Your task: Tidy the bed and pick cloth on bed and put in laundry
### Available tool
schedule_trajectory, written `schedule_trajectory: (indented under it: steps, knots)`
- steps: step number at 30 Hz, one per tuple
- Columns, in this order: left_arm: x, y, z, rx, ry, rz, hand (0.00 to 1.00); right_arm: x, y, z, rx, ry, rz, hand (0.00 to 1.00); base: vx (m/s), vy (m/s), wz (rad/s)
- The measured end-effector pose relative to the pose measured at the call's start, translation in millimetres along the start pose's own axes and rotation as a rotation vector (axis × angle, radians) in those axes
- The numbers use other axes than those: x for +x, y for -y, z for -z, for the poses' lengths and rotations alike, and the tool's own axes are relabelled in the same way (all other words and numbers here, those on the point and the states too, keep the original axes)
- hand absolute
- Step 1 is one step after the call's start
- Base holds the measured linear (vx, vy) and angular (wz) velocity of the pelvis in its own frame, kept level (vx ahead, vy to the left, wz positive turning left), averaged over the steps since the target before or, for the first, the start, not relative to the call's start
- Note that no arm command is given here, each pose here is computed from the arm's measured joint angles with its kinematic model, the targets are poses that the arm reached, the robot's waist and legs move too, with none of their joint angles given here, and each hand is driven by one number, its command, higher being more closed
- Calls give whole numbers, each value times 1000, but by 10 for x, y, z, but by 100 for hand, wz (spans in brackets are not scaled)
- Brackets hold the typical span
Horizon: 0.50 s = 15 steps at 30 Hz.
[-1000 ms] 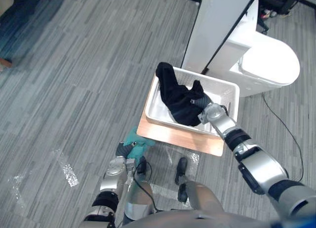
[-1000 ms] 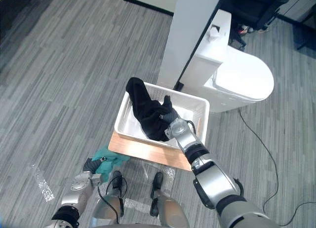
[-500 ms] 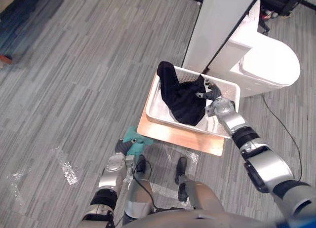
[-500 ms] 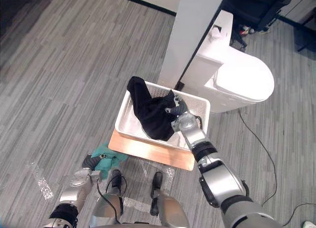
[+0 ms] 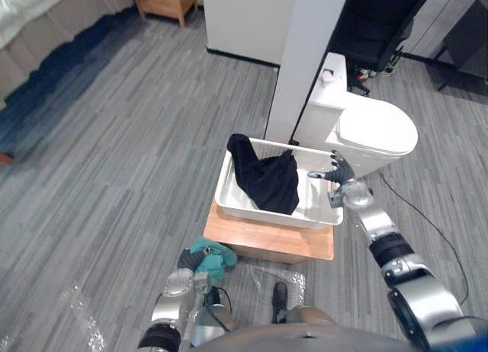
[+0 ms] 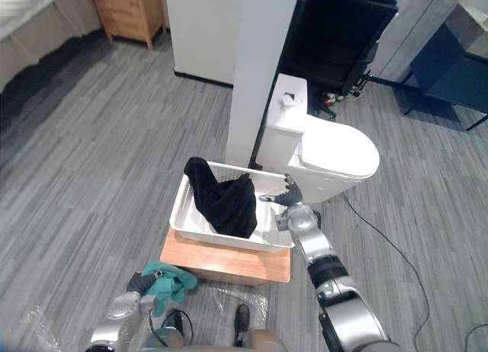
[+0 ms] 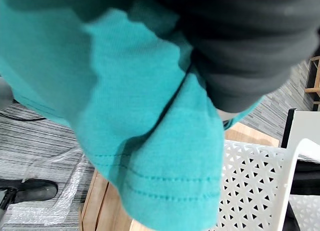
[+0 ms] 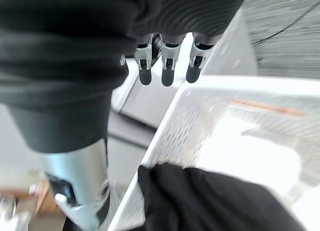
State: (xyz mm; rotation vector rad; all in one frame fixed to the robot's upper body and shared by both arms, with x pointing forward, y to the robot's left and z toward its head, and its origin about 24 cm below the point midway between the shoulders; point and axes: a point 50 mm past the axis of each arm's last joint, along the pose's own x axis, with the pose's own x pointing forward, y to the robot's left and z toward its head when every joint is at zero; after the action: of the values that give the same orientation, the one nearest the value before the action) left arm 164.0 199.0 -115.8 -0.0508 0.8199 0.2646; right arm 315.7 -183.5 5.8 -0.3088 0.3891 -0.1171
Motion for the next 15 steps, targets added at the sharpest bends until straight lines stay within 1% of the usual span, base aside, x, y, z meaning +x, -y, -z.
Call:
schedule_trajectory:
  steps: [5, 7, 9, 10, 12, 15]
  knots:
    - [-62, -13, 161, -44, -33, -16, 100, -199, 377, 597, 42, -160, 159, 0, 30, 37, -6]
    - [-83, -43, 215, -55, -47, -34, 100, -301, 504, 805, 87, -216, 222, 0, 70, 27, -5]
    - [-93, -58, 276, -97, -73, -58, 100, -429, 653, 1039, 163, -266, 293, 0, 82, 15, -8]
    - [-92, -62, 293, -117, -81, -72, 100, -454, 676, 1099, 182, -284, 305, 0, 75, 7, -8]
    - [-92, -89, 324, -210, -104, -131, 100, -586, 716, 1404, 233, -385, 345, 0, 60, -3, -2]
    - [-90, -151, 385, -310, -138, -217, 100, -831, 661, 1850, 263, -562, 349, 0, 27, -20, 22]
